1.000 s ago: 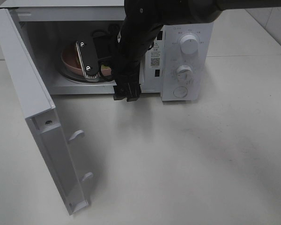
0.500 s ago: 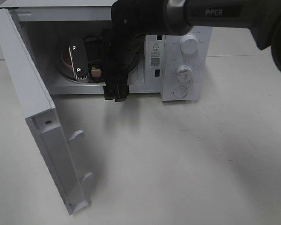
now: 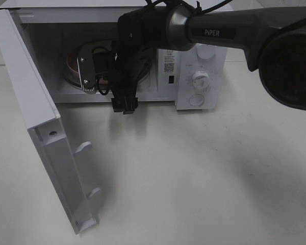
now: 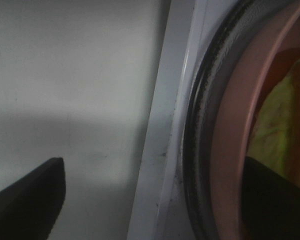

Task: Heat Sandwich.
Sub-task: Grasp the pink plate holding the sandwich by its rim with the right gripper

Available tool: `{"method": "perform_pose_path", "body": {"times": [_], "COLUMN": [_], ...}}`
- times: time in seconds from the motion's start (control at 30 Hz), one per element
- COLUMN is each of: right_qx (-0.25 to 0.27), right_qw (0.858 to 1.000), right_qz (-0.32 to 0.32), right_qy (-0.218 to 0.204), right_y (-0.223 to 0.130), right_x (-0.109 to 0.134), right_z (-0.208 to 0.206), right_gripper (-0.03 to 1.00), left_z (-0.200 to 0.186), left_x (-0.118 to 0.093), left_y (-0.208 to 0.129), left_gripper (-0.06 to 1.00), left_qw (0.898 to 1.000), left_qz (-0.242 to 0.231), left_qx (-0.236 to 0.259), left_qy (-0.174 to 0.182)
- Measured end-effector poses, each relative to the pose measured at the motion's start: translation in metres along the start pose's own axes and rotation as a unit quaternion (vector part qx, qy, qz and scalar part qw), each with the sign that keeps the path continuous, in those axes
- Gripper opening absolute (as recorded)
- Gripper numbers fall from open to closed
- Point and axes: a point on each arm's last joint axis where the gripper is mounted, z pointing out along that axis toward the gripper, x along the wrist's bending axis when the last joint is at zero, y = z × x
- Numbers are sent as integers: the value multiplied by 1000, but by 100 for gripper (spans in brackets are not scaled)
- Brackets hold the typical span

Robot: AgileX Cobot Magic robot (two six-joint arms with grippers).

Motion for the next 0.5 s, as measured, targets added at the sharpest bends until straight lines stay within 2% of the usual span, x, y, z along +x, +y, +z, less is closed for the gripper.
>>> {"method": "perform_pose_path", "body": {"times": [0.27, 0.5], "right_qx": [0, 2], "right_qw": [1000, 1000], "right_qz": [1, 2], "right_qy": [-2, 4], "right_y": [-1, -2], "right_x": [-1, 2], "right_z": [4, 11], "right_gripper": [86, 80], "left_z": [0, 0], "left_x": [0, 0], "left_y": [0, 0], "left_gripper": [97, 97], "left_qw": [1000, 1000], "left_qz": [0, 0], "left_qx": [0, 0], "left_qy": [0, 0]}}
